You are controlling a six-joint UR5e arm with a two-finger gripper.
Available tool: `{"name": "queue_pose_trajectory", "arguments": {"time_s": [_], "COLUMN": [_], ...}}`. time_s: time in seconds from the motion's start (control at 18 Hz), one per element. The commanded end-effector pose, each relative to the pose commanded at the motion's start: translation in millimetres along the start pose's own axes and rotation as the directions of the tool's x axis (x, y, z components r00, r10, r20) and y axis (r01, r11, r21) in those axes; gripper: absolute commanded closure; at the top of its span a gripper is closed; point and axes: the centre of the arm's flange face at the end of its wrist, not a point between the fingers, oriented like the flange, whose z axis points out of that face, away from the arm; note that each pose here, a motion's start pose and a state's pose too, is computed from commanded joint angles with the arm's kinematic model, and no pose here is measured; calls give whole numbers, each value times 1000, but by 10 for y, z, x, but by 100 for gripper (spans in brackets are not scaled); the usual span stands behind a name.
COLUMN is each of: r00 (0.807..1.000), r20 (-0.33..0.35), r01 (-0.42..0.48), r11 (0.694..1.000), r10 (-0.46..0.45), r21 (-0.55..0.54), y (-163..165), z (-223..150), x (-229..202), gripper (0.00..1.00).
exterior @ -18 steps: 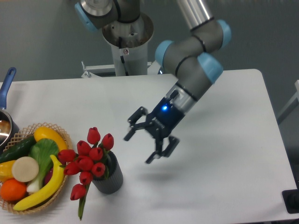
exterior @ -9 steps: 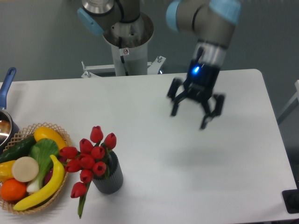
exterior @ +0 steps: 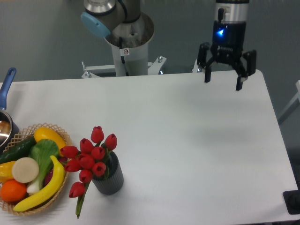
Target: Insert the flowers into the vase
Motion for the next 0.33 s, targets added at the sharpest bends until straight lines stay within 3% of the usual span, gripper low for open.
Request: {"name": "queue_pose_trajectory", "arguments": {"time_s": [0.33], "r00": [997], "r20": [-26], "r01": [-80], "r11": [997], "r10": [79], "r21": [-12], "y": [239], "z": [-70], "x": [81], "gripper": [0]}}
